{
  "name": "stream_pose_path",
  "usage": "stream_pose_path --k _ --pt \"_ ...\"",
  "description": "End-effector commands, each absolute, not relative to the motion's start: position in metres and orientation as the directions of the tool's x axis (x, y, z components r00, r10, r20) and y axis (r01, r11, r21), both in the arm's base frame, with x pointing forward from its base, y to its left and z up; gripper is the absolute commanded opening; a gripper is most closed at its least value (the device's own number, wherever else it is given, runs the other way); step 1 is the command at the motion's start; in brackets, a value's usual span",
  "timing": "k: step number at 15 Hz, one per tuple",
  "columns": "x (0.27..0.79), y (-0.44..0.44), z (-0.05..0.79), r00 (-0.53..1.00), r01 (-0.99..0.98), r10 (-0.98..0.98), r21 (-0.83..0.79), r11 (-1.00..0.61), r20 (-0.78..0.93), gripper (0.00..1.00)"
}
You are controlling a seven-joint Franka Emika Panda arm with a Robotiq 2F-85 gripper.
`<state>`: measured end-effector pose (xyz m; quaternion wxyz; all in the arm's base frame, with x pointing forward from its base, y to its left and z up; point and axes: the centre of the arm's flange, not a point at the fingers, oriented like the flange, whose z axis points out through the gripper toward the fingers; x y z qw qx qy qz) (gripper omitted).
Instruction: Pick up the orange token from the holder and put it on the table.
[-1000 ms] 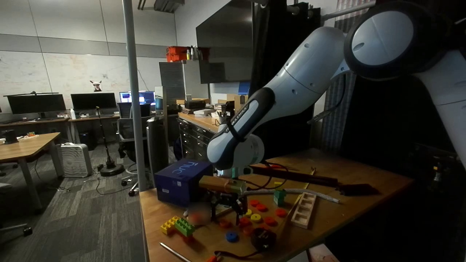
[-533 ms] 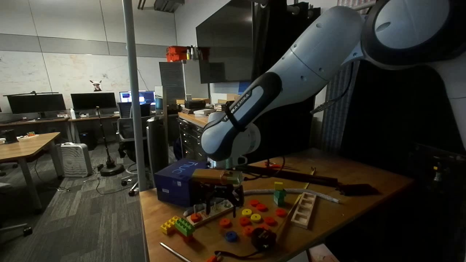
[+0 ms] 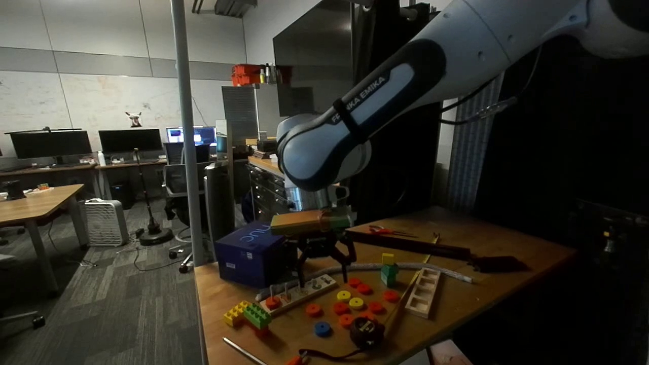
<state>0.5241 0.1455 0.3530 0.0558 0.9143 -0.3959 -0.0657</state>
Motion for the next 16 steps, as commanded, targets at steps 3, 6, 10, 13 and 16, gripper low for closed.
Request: stream_pose_path --k 3,6,10,13,16 --pt "0.438 0.099 0.397 0.796 -0.562 -0.596 0.232 -0.794 -0.109 1.0" --pt "0.414 0.042 0.408 0.858 -0.456 -0.488 0.202 -0.867 -0.16 1.0" --pt "0.39 -0.015 0.449 0.931 -0.276 -0.304 0.159 -0.948 -0.2 1.0" --pt "0.371 -0.034 0.485 0.958 -0.177 -0.204 0.145 -0.974 -0.201 1.0" --pt "0.347 -0.039 0.507 0.979 -0.131 -0.151 0.143 -0.981 -0.137 1.0"
